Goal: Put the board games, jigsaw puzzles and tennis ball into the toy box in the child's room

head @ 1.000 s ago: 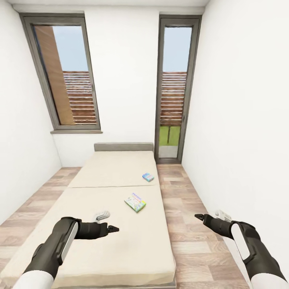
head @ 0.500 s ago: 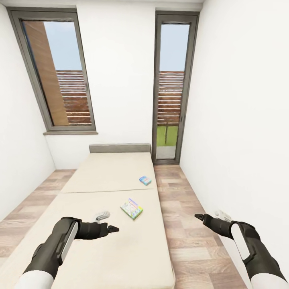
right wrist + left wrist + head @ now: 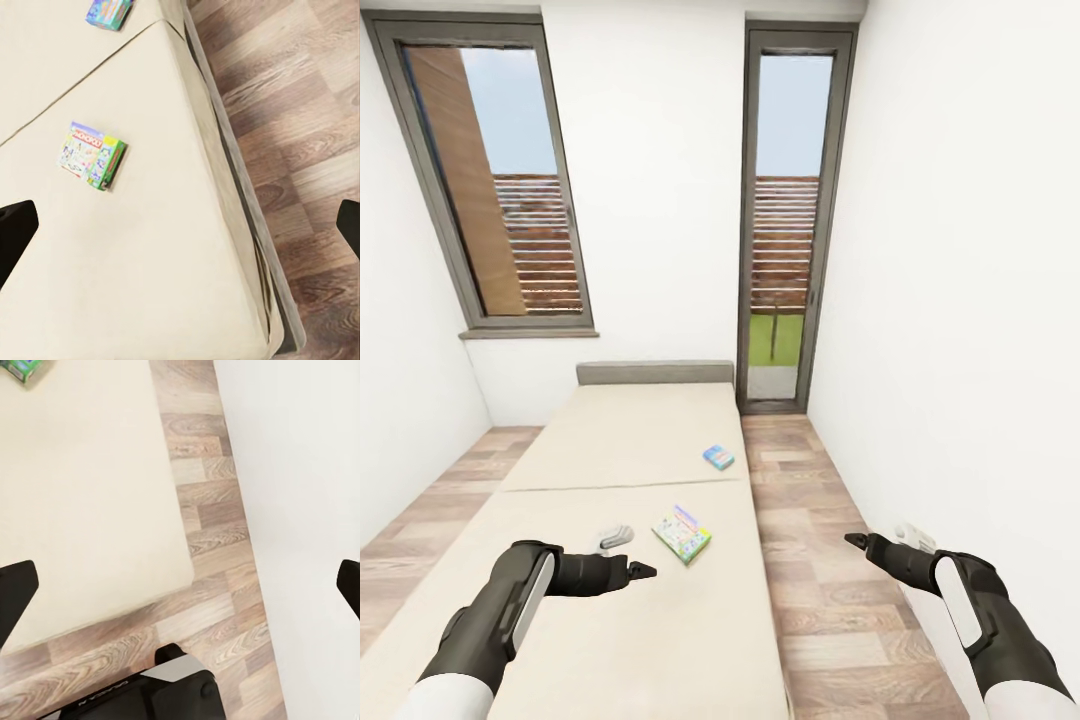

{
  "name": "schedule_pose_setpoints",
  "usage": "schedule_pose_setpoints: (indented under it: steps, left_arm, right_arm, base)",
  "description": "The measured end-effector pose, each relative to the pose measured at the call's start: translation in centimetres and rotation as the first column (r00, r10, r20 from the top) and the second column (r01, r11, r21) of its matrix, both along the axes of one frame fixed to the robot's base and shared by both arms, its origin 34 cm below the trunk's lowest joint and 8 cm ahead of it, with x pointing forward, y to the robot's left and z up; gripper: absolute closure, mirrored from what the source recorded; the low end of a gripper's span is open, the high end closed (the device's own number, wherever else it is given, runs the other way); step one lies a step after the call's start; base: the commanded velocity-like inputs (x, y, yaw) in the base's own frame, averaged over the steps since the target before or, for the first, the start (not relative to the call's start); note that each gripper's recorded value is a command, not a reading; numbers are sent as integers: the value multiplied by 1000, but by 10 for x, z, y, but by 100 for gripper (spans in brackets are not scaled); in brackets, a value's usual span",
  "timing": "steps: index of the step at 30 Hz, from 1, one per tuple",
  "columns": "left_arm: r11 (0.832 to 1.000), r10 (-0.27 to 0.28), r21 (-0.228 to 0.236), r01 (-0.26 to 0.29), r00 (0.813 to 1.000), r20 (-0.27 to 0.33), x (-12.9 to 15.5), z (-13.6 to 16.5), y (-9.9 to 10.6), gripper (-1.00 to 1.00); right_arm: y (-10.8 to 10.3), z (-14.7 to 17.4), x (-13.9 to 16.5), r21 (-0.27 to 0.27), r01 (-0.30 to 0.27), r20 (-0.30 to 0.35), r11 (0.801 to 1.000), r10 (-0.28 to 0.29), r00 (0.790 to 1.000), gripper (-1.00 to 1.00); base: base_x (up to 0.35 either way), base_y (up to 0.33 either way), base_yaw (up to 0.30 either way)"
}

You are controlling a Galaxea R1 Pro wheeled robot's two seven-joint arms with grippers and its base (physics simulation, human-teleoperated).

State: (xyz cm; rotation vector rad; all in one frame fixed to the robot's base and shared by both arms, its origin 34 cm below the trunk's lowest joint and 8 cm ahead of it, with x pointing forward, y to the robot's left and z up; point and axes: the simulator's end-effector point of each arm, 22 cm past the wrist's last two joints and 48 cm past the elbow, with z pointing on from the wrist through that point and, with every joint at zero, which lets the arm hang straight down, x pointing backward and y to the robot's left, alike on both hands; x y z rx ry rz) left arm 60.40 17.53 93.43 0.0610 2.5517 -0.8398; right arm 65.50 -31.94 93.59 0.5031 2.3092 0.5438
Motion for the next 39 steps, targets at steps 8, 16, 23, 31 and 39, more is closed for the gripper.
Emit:
schedule_pose_setpoints:
  steps: [8, 16, 23, 31, 39]
  left_arm:
    - [1000, -1, 0, 1, 1000, 0, 0, 0, 0, -100]
    - [1000, -1, 0, 1, 1000, 2, 0, 0, -1, -100]
    - [1000, -1, 1, 1, 1000, 10, 1, 1, -1, -100]
    - [1000, -2, 1, 2, 1000, 11, 2, 1, -1, -100]
    - [1000, -2, 0, 2, 1000, 11, 2, 0, -1, -100]
  right_arm:
    - [0, 0, 0, 0, 0, 0, 1000, 0, 1000, -100]
    - [0, 0, 0, 2, 0, 0, 1000, 0, 1000, -100]
    - [0, 0, 0, 2, 0, 1, 1000, 0, 1000, -100]
    - [0, 0, 0, 1, 0, 1, 1000, 0, 1000, -100]
    - [0, 0, 1, 1, 0, 2, 1000, 0, 1000, -100]
  base:
    - [186, -104, 0]
    - [134, -81, 0]
    - [173, -125, 0]
    - [76, -26, 0]
    - [11, -4, 0]
